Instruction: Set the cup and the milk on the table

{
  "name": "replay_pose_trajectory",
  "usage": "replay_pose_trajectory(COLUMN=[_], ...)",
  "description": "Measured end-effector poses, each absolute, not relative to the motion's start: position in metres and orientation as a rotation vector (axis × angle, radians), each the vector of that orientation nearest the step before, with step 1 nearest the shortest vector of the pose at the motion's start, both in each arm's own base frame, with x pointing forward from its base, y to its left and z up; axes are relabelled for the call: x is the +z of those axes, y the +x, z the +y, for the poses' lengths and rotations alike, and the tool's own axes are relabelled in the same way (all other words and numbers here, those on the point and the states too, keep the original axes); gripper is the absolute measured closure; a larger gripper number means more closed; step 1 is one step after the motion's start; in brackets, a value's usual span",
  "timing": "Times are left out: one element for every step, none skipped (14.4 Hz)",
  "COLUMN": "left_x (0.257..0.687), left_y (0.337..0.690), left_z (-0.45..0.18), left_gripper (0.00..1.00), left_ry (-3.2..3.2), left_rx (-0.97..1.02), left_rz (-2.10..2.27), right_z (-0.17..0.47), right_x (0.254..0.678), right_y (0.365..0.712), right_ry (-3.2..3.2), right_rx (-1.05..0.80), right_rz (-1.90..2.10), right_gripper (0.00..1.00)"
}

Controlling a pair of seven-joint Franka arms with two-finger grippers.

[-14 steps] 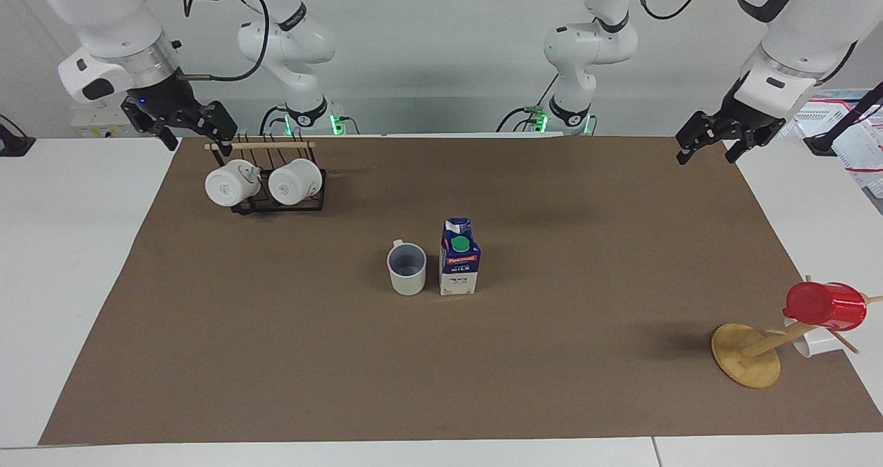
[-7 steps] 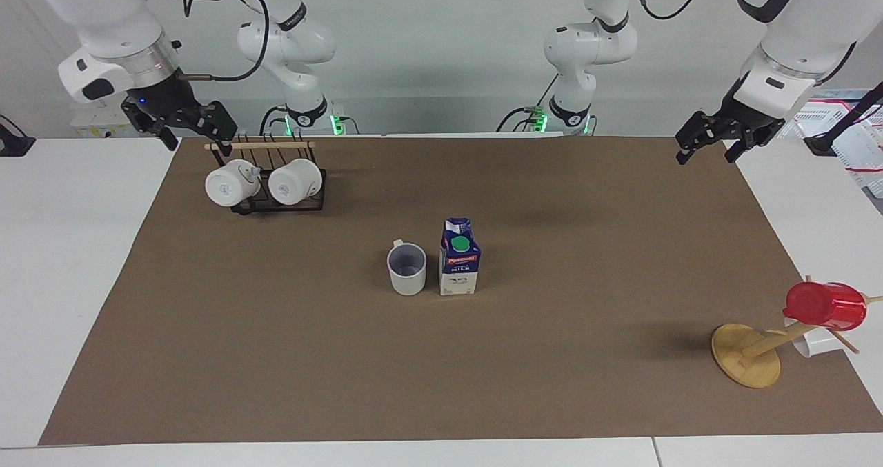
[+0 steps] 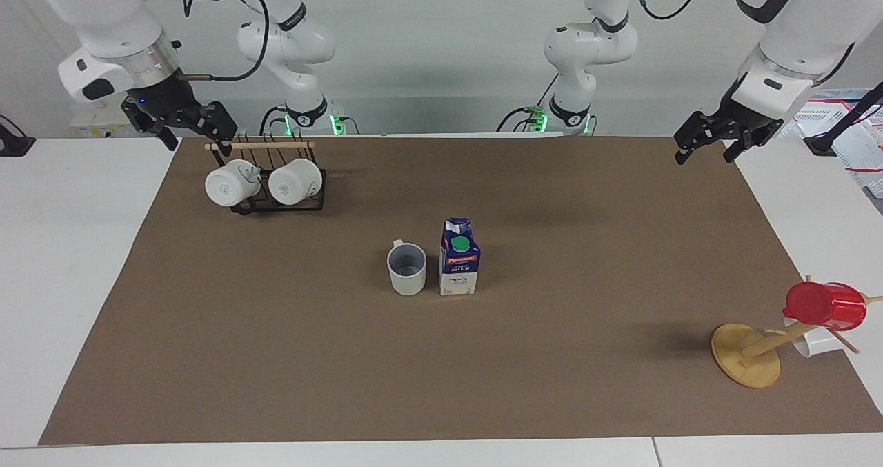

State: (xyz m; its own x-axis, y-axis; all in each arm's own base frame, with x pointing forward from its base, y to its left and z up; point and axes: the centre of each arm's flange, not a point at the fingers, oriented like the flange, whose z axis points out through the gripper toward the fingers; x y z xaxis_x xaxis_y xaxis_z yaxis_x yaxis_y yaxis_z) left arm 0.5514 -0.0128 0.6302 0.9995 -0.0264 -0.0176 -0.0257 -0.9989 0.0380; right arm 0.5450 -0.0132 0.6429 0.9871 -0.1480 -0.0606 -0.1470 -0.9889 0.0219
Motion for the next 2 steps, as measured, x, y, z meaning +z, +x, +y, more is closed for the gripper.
replay_pose_trajectory(left_x=[0.6302, 0.6303], left_y=[0.5514, 0.5513], left_z=[-0.0124, -0.0122], left_gripper=[0.00, 0.00], left_ry=[3.103, 3.103], left_rx=[-0.028, -0.028], left_rz=[-0.039, -0.039], right_z=[-0.0132, -0.0132], right_x=[0.6429, 0.6430], right_y=[0.5450, 0.5451], right_ry=[3.114, 3.114], right_rx=[-0.097, -0.096], right_rz=[-0.231, -0.231], right_gripper=[0.00, 0.00])
